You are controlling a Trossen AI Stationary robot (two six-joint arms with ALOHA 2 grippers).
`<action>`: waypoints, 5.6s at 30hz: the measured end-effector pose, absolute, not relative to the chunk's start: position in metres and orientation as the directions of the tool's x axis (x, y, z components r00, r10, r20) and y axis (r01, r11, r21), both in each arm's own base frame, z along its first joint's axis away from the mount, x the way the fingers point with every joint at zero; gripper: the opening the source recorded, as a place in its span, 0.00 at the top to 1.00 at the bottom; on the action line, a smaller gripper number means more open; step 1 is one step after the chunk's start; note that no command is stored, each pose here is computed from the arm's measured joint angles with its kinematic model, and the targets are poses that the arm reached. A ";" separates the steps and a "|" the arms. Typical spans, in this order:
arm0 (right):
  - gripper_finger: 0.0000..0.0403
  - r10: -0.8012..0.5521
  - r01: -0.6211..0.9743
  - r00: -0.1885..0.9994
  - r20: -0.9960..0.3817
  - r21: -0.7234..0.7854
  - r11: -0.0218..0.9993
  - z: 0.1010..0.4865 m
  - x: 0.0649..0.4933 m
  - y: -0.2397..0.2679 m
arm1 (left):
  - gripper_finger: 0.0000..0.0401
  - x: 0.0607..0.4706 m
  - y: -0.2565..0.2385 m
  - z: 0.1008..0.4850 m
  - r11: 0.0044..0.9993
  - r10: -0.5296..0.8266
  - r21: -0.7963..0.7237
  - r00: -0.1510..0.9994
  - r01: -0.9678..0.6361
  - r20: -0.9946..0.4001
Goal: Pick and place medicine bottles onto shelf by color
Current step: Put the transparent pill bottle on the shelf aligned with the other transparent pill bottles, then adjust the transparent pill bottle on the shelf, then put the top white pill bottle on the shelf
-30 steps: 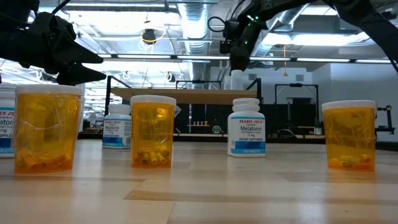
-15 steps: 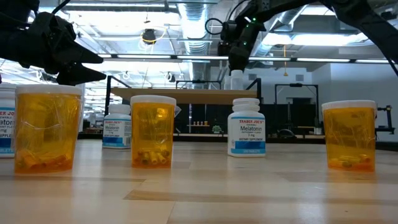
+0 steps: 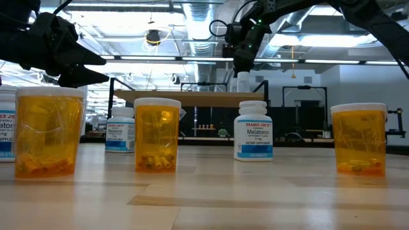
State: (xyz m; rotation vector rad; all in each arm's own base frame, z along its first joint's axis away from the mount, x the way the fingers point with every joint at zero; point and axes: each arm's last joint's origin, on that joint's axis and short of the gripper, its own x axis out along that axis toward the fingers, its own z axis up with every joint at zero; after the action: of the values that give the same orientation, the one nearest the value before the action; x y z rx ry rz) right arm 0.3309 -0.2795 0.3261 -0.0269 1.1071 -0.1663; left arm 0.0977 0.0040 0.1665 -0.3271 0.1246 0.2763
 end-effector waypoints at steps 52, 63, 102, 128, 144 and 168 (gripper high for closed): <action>0.56 -0.031 0.245 0.262 -0.964 0.036 0.969 0.368 0.315 -0.203 | 0.32 0.098 0.004 0.167 0.910 0.247 -0.299 0.955 -0.287 -0.165; 0.68 -0.029 0.216 0.141 -0.990 0.003 0.976 0.342 0.316 -0.197 | 0.32 0.098 0.004 0.166 0.910 0.247 -0.299 0.955 -0.287 -0.165; 0.71 -0.088 0.184 0.154 -0.984 -0.059 0.981 0.353 0.328 -0.173 | 0.32 0.098 0.004 0.166 0.909 0.247 -0.303 0.955 -0.287 -0.165; 0.71 0.101 0.059 0.507 -0.856 0.151 0.987 0.368 0.193 0.027 | 0.32 0.089 0.004 0.205 0.916 0.220 -0.274 0.937 -0.295 -0.271; 0.71 0.118 -0.069 0.674 -0.729 0.097 0.993 0.356 0.173 0.083 | 0.32 0.214 -0.005 0.252 0.987 0.160 0.138 0.399 -0.083 -0.903; 0.71 0.130 -0.089 0.688 -0.713 0.095 0.991 0.360 0.164 0.088 | 0.32 0.272 0.003 0.216 0.953 0.173 0.202 0.142 0.227 -0.975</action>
State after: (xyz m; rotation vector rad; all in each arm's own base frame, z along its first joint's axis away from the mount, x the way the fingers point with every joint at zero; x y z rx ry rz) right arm 0.1636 0.0881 0.3595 0.0543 0.8022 0.1229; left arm 0.2721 0.0028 0.2160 0.3352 1.4363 -0.0405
